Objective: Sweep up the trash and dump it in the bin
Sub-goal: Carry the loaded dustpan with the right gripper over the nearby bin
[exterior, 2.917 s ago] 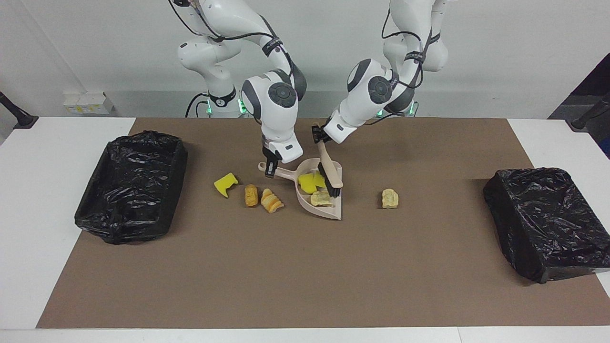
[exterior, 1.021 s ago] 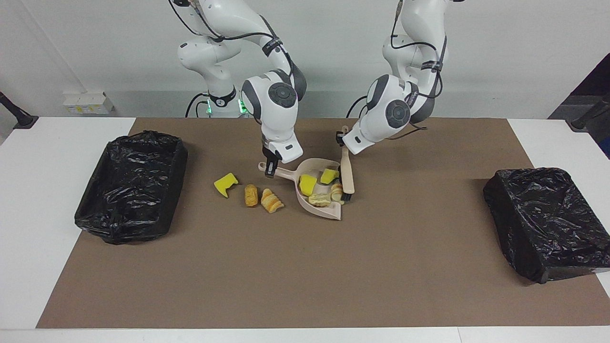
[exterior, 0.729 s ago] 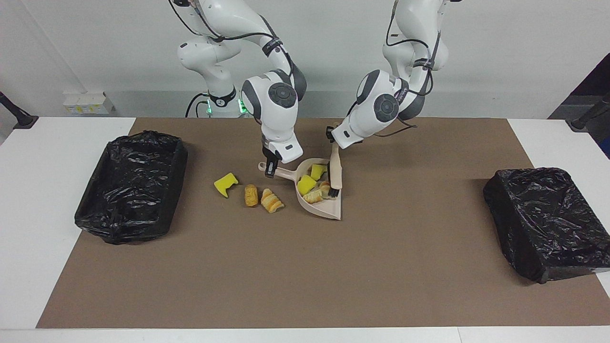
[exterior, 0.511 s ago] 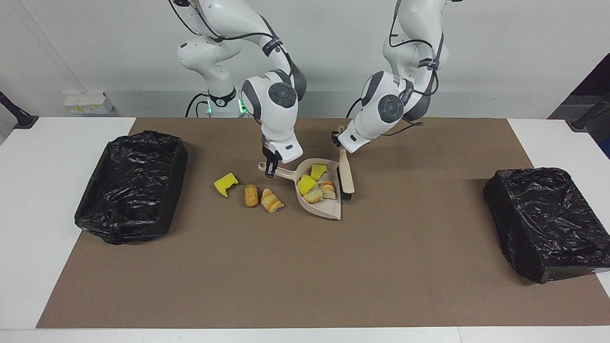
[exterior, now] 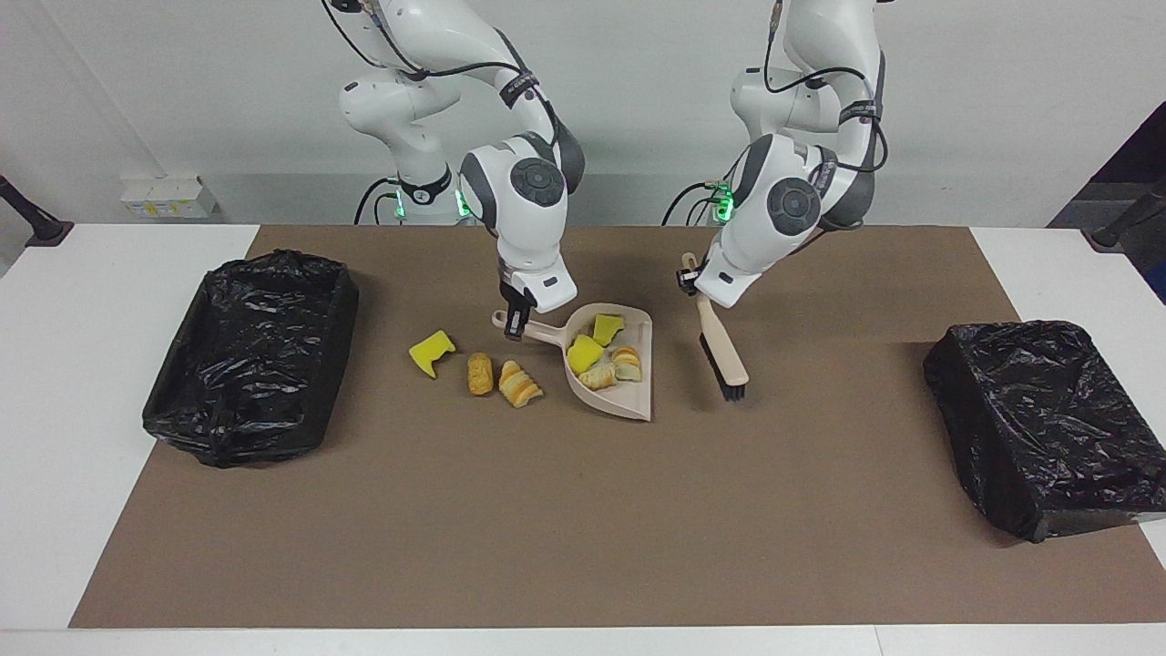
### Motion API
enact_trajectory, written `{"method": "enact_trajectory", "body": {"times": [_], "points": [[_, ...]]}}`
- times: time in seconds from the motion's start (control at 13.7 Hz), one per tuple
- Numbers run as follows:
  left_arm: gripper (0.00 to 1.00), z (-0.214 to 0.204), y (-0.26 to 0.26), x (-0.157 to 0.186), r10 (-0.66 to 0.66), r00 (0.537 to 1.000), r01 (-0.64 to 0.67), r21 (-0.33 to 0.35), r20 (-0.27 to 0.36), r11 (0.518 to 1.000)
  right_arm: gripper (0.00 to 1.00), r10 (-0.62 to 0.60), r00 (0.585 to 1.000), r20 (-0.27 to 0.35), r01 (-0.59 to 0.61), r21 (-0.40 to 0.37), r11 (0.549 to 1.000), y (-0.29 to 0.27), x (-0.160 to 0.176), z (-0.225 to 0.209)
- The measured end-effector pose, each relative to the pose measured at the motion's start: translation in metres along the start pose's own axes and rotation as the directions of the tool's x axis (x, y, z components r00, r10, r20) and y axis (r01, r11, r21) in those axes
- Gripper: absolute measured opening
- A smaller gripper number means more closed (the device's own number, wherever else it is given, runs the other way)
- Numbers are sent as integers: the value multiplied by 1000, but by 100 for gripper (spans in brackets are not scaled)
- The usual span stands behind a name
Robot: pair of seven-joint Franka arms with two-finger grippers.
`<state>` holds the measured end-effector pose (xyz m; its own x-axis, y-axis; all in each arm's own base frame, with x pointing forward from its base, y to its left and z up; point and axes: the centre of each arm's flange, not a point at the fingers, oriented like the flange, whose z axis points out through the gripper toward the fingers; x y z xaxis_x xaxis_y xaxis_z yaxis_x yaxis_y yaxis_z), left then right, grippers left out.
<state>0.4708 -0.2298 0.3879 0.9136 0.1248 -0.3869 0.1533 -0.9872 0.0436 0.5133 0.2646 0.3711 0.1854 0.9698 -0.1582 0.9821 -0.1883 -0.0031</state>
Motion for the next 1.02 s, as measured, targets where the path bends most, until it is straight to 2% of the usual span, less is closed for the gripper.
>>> {"method": "enact_trajectory", "body": {"times": [0.36,0.58,0.73,0.88,1.02], "points": [[27,1,-3,-5,1,999,-2,28,40,1000,32,59,997,-50,-58,29,998,23,-43,-23],[27,6,9,-13,24,998,-26,28,53,999,32,59,996,-63,-55,74,996,44,-86,-42],[27,17,38,-34,52,996,-53,21,74,998,32,61,992,-110,-51,99,994,64,-132,-58],[27,38,82,-65,74,995,-74,-4,68,997,32,56,986,-159,-40,103,994,90,-200,-70],[27,60,110,-95,82,994,-82,3,78,997,32,53,981,-189,-34,104,994,109,-276,-76]]}}
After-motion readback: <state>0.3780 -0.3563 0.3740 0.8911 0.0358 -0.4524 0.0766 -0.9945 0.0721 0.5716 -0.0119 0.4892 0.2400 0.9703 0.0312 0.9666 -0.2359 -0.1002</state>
